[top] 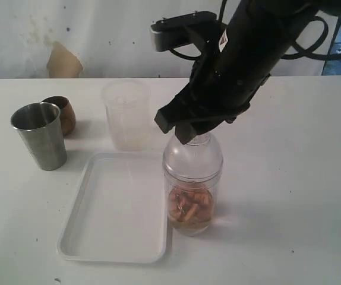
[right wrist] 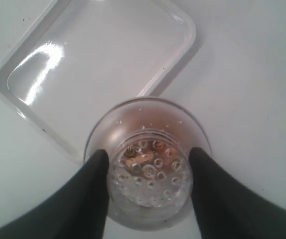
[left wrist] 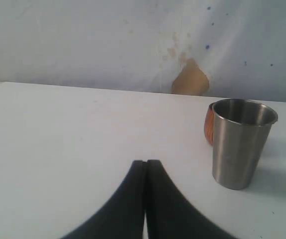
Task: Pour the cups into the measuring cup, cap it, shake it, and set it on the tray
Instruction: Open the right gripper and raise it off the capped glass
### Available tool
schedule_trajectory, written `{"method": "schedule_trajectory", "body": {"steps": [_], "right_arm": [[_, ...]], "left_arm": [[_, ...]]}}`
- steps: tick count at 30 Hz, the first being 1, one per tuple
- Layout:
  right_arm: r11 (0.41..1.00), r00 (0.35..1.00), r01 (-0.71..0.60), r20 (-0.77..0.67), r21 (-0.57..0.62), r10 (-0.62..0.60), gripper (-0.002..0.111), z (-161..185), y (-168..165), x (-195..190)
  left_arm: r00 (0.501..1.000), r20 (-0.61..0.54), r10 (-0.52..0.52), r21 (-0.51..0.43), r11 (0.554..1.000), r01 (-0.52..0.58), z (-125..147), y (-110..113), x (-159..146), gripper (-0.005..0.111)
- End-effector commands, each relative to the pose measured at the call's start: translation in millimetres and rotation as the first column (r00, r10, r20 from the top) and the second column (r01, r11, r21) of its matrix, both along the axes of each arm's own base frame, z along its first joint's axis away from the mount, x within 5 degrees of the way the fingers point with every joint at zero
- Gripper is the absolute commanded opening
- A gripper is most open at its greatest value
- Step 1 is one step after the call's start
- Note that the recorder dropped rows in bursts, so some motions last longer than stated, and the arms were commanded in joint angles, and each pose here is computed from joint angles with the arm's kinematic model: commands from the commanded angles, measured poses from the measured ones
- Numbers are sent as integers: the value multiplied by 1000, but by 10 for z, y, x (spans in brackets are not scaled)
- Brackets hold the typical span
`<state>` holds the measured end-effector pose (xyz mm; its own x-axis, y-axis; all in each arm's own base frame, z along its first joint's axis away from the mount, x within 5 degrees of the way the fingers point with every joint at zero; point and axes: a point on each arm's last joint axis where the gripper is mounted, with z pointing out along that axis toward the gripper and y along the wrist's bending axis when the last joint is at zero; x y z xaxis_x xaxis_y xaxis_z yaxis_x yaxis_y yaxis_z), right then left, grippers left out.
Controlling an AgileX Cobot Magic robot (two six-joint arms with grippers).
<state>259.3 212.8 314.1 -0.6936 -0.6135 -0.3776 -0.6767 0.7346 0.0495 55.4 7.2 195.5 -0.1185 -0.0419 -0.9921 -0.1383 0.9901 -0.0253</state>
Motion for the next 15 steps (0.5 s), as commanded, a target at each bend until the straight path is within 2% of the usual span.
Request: {"method": "schedule_trajectory", "body": {"steps": [1,7,9,15], "right_arm": [[997,997,-40,-64,-66,36,14,-211,4,2],[998,998,-40,-42,-54,38,43,-159,-8,-10],[998,999,-40,-32,-48,38,50,-135,-13,-15],[999,999,-41,12,-33,42,52,-25,-49,-44]], "left_arm": [[1000,9,2,2,1000,-2,-6,1,0,0],[1000,9,2,2,1000,-2,-6,1,0,0],[1000,9,2,2,1000,-2,-6,1,0,0],[1000,9,2,2,1000,-2,-6,1,0,0]]}}
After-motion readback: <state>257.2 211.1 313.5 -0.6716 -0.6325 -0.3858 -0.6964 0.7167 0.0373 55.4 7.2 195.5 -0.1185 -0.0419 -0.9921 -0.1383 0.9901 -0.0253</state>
